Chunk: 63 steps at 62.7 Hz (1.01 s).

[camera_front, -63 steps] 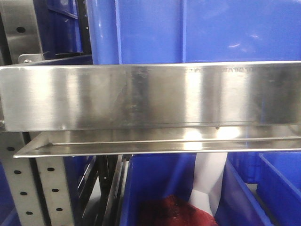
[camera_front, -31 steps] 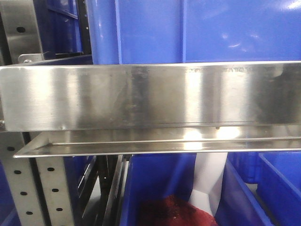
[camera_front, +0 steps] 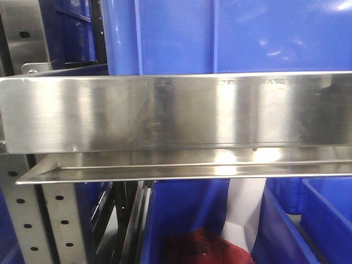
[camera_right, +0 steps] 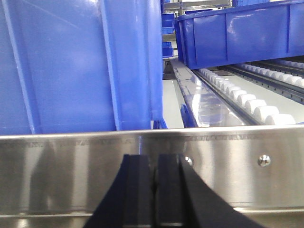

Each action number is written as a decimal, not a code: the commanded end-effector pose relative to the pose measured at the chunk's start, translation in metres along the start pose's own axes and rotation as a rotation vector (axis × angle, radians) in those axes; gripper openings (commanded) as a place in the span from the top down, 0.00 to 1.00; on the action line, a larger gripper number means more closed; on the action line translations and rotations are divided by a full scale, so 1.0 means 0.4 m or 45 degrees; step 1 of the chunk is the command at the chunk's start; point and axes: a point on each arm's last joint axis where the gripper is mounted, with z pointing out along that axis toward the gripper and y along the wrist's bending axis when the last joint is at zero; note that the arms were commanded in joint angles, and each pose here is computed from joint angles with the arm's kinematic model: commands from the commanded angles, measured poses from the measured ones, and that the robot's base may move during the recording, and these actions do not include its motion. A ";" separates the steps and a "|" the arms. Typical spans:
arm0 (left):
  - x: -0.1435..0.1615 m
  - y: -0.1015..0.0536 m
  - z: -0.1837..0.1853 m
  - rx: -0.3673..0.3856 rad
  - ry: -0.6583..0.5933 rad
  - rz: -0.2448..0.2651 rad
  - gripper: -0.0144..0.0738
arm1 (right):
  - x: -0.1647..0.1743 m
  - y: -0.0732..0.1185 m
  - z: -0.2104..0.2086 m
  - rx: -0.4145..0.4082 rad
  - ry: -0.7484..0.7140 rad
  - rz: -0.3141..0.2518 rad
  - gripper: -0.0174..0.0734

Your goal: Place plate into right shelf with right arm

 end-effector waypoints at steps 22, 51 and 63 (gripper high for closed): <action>-0.013 0.000 -0.001 0.003 -0.105 -0.009 0.89 | -0.016 0.001 -0.004 0.000 -0.080 -0.018 0.75; -0.013 0.000 -0.001 0.003 -0.105 -0.009 0.89 | -0.016 0.001 -0.004 0.000 -0.080 -0.018 0.75; -0.013 0.000 -0.001 0.003 -0.105 -0.009 0.89 | -0.016 0.001 -0.004 0.000 -0.080 -0.018 0.75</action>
